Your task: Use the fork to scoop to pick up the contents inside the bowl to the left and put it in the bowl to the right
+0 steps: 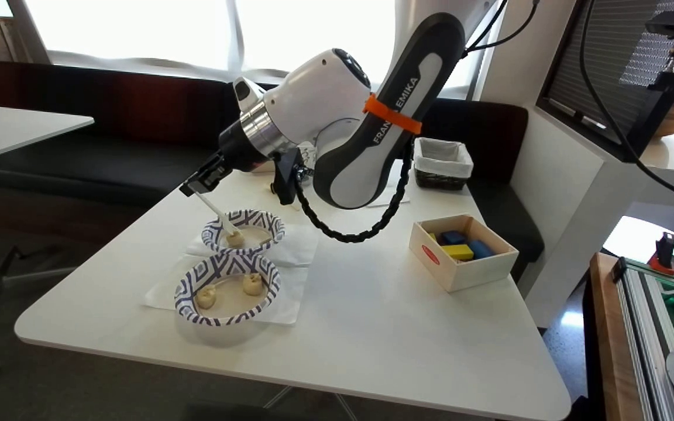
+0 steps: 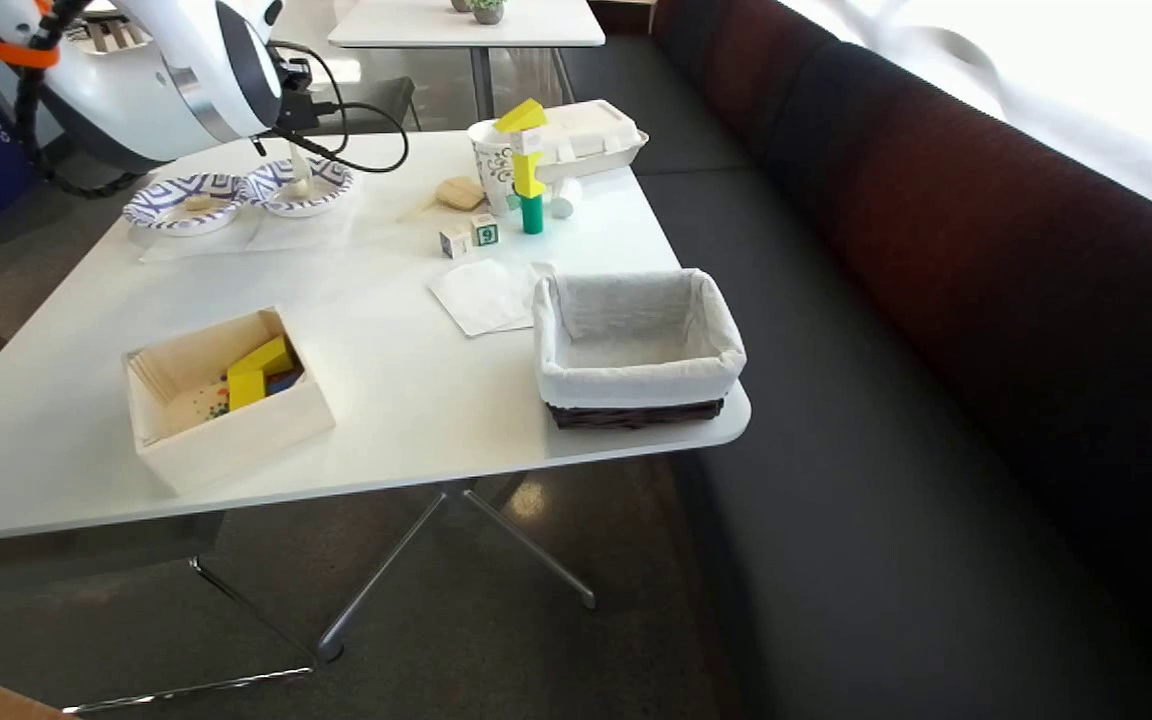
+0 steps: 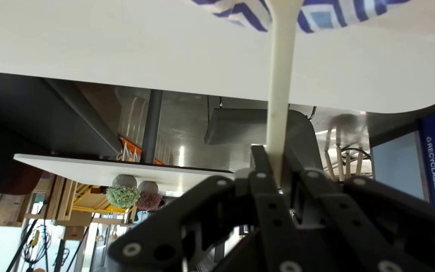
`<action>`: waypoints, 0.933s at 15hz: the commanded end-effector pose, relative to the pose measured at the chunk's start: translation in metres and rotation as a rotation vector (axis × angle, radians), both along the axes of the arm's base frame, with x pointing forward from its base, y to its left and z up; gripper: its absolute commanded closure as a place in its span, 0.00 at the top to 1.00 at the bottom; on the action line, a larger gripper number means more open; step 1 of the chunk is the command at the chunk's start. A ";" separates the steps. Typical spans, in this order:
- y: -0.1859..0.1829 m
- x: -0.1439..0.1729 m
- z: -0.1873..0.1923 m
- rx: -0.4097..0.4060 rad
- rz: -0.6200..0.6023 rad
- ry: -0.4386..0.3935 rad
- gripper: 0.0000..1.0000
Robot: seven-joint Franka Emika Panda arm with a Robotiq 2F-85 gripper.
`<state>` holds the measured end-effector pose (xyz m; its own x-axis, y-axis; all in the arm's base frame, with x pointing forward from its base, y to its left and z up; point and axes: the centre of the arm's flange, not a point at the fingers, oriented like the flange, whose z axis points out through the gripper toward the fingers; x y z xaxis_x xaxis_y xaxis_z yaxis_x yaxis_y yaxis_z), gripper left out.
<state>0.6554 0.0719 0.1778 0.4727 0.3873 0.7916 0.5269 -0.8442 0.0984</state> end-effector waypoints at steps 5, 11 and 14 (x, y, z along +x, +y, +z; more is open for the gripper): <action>0.006 0.016 -0.001 0.019 -0.004 0.059 0.73; -0.001 0.005 0.029 0.043 -0.113 0.058 1.00; -0.007 -0.003 0.042 0.083 -0.205 0.104 1.00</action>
